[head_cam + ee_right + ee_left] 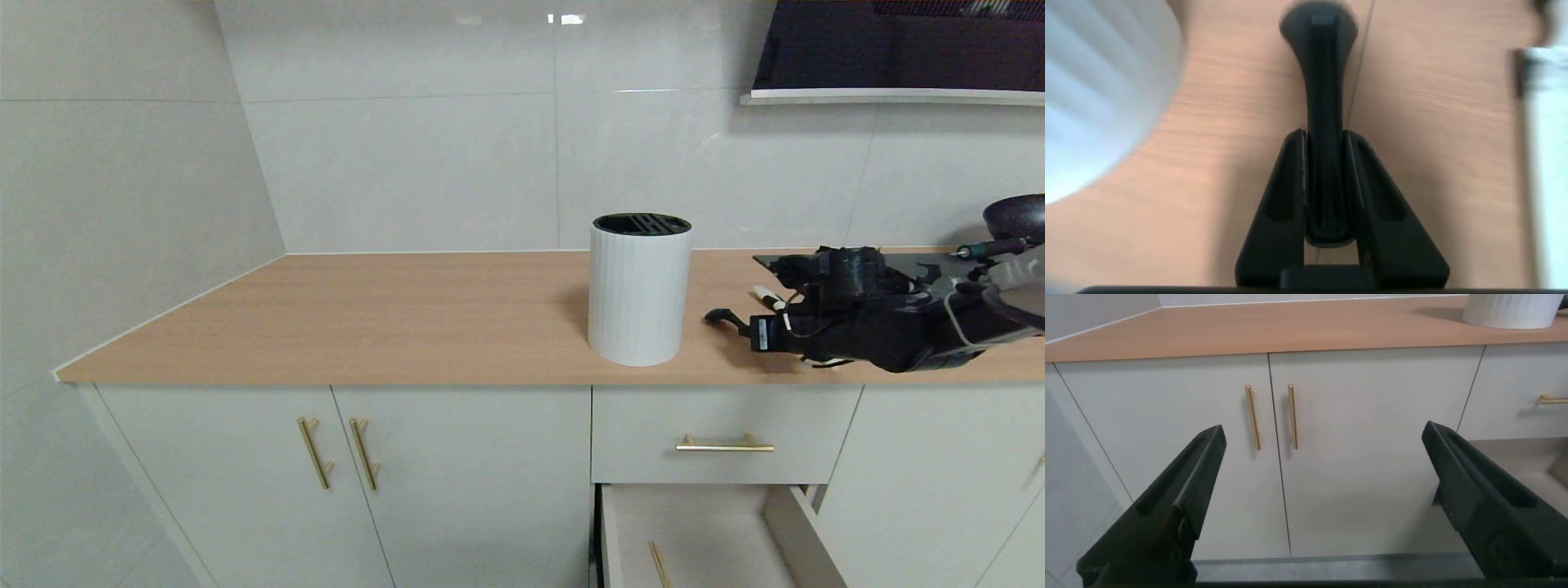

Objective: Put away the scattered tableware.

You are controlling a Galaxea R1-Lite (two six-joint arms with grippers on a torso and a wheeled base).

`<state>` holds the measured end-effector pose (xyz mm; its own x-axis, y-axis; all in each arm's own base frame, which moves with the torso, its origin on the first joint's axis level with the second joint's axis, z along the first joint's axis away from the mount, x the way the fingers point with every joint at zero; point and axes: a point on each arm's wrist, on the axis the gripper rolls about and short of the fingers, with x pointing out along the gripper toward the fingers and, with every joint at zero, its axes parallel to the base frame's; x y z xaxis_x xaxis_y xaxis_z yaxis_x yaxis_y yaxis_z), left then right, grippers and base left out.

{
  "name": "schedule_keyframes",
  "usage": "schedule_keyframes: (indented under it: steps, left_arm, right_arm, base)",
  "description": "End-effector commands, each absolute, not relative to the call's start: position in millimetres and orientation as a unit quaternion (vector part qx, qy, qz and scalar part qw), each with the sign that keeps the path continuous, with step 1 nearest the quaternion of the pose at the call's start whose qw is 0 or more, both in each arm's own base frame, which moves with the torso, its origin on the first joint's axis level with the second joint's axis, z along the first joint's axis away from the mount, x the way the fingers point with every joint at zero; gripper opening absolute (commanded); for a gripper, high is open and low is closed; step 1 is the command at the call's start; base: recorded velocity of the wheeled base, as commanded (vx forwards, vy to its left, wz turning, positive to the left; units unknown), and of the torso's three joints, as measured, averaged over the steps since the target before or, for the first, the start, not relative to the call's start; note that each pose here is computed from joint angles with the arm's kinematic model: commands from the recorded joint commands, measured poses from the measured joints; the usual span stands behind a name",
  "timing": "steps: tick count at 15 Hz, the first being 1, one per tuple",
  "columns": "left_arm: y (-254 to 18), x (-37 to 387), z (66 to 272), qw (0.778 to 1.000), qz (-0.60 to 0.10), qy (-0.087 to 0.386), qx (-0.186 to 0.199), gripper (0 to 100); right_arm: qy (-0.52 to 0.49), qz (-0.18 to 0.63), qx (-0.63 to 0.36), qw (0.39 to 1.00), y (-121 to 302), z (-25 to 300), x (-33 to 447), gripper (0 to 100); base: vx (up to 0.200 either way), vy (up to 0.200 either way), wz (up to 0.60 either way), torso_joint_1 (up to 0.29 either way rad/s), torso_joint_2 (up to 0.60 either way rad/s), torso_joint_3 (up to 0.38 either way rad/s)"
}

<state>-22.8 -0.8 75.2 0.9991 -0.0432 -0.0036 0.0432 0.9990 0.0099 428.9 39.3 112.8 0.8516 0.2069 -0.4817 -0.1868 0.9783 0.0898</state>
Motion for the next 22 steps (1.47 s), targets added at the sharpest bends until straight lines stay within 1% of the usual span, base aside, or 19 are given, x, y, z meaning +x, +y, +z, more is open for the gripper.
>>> schedule_keyframes:
  steps: [1,2,5,6,7,9,12,14,17,22]
  left_arm:
    - [-1,-23,75,1.000,-0.021,0.001,0.005,100]
    - [-1,-23,75,1.000,-0.021,0.001,0.005,100]
    - [-1,-23,75,1.000,-0.021,0.001,0.005,100]
    - [-1,-23,75,1.000,-0.021,0.001,0.005,100]
    - [-1,-23,75,1.000,-0.021,0.001,0.005,100]
    - [-1,-23,75,1.000,-0.021,0.001,0.005,100]
    - [-1,-23,75,1.000,-0.021,0.001,0.005,100]
    - [-1,-23,75,1.000,-0.021,0.001,0.005,100]
    - [-1,-23,75,1.000,-0.021,0.001,0.005,100]
    - [-1,-23,75,1.000,-0.021,0.001,0.005,100]
  right_arm:
    - [0.238,0.104,0.029,0.965,38,146,389,0]
    - [0.244,0.105,0.028,0.964,37,151,365,0]
    - [0.268,0.110,0.027,0.957,37,149,322,0]
    - [0.273,0.111,0.027,0.955,36,149,309,0]
    - [0.273,0.111,0.027,0.955,36,149,309,0]
    - [0.278,0.111,0.027,0.954,32,151,276,0]
    - [0.289,0.121,0.024,0.949,35,146,253,0]
    - [0.316,0.127,0.020,0.940,38,132,243,0]
    - [0.314,0.136,0.017,0.939,42,117,239,0]
    - [0.345,0.142,0.012,0.928,48,94,247,0]
  base:
    - [0.000,0.000,0.00,0.000,0.00,0.000]
    - [0.000,0.000,0.00,0.000,0.00,0.000]
    - [0.000,0.000,0.00,0.000,0.00,0.000]
    - [0.000,0.000,0.00,0.000,0.00,0.000]
    - [0.000,0.000,0.00,0.000,0.00,0.000]
    - [0.000,0.000,0.00,0.000,0.00,0.000]
    - [0.000,0.000,0.00,0.000,0.00,0.000]
    - [0.000,0.000,0.00,0.000,0.00,0.000]
    - [0.000,0.000,0.00,0.000,0.00,0.000]
    - [0.000,0.000,0.00,0.000,0.00,0.000]
